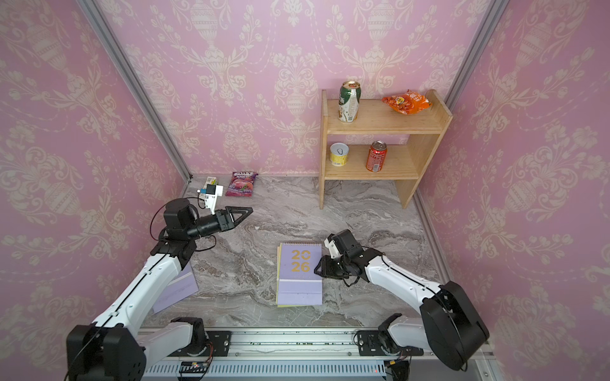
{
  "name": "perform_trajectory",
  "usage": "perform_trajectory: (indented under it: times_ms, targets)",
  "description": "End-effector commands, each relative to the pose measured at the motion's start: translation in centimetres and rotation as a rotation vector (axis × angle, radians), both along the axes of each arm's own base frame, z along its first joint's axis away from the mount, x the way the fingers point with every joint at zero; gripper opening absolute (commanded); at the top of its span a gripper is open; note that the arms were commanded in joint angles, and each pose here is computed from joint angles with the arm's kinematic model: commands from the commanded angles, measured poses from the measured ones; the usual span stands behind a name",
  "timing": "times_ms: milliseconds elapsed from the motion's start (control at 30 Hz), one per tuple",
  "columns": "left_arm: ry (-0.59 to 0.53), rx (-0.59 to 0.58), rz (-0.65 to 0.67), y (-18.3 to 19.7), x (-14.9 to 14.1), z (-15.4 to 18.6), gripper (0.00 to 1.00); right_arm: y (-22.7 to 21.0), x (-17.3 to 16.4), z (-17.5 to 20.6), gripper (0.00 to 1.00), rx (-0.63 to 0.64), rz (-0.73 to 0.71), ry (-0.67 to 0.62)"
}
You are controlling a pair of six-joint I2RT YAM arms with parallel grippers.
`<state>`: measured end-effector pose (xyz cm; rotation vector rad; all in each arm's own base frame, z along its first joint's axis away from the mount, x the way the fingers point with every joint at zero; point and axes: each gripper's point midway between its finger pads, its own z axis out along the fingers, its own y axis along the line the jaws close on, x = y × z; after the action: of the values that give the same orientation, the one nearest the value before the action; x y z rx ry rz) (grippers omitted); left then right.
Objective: Stack the calendars
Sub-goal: Place the calendar at the calendar, then adjust the calendar at the calendar.
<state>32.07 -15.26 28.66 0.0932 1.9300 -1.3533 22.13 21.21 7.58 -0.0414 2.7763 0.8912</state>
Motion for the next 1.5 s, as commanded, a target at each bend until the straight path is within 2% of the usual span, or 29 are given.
perform_trajectory:
  times_ms: [0,1067,1300,1400,1467]
  targets:
    - [-0.014,0.018,-0.008,-0.1,-0.3,-0.3,0.99,-0.3,0.1,0.7,0.40,-0.043,0.009,-0.031]
    - [-0.022,0.024,-0.009,-0.1,-0.5,-0.3,0.99,1.3,0.7,2.3,0.37,-0.056,0.042,-0.070]
    - [-0.012,0.046,0.012,0.2,-0.5,-0.7,0.99,0.6,1.0,2.4,0.42,-0.100,0.017,-0.079]
    - [-0.008,0.092,0.061,1.0,-0.4,-0.9,0.99,0.2,1.6,3.5,0.46,-0.129,0.042,-0.133]
    - [-0.005,0.154,0.140,2.2,-0.2,-1.1,0.99,0.2,2.1,4.4,0.51,-0.139,0.044,-0.162]
